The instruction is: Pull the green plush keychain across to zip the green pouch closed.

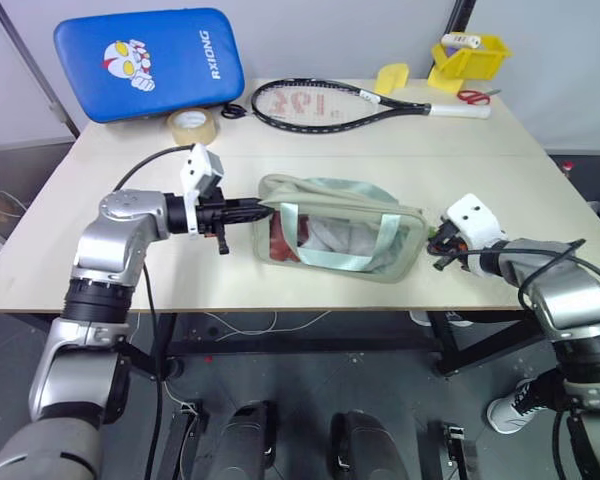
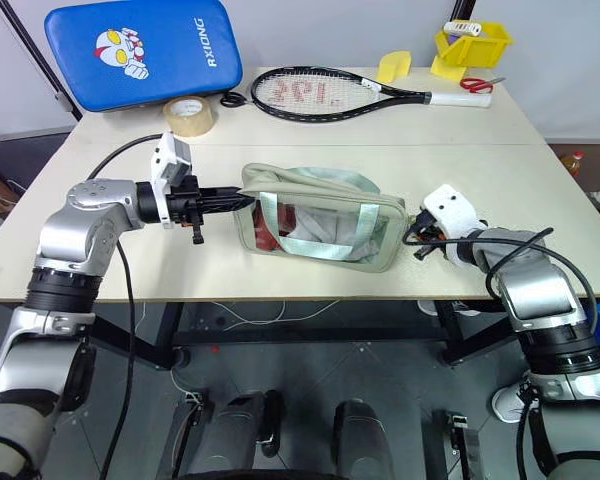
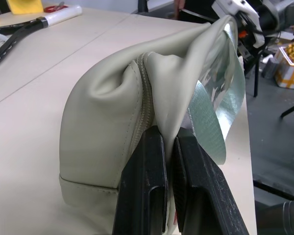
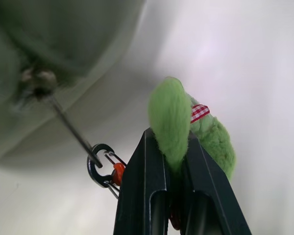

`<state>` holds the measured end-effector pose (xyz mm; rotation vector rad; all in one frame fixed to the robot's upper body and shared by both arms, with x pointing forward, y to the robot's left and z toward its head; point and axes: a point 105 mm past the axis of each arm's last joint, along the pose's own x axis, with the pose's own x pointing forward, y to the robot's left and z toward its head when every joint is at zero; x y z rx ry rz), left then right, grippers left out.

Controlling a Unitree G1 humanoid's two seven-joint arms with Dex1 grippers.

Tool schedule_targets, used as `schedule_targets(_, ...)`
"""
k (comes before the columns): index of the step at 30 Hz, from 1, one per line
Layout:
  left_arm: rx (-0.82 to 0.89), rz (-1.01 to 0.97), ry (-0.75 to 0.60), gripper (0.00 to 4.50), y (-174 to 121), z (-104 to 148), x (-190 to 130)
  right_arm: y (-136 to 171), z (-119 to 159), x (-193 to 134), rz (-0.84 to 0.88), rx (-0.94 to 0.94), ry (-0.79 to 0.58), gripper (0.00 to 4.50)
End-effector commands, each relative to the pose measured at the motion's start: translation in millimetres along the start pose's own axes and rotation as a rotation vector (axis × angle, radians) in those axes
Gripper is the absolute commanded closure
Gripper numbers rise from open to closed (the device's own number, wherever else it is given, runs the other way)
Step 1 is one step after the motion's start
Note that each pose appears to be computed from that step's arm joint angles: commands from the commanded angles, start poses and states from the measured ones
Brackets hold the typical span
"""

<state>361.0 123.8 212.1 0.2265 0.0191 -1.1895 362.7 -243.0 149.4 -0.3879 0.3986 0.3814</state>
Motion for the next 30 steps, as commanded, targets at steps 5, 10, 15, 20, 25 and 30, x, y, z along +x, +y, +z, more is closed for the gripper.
schedule_targets(5,0.019,0.022,-0.017,4.50,0.9,6.6,-6.3,-13.1,55.1,-34.7,0.036,0.122,-0.219,1.03)
schedule_targets(10,0.024,0.000,-0.026,4.50,-2.1,9.7,-3.2,-24.6,65.6,-61.4,0.031,0.116,-0.283,0.05)
schedule_targets(15,-0.020,-0.022,-0.065,2.59,-2.1,22.8,-5.8,-17.7,81.0,-88.4,0.109,0.027,-0.350,0.00)
schedule_targets(20,0.040,-0.072,-0.052,0.12,-6.4,37.5,-23.2,-6.7,89.4,-100.7,0.191,-0.039,-0.371,0.00)
schedule_targets(25,0.109,-0.067,-0.004,0.05,-7.0,47.4,-54.3,19.9,97.9,-117.0,0.356,-0.125,-0.405,0.00)
schedule_targets(30,0.079,-0.035,0.053,0.05,-3.0,38.1,-68.6,28.8,90.5,-116.0,0.407,-0.167,-0.360,0.00)
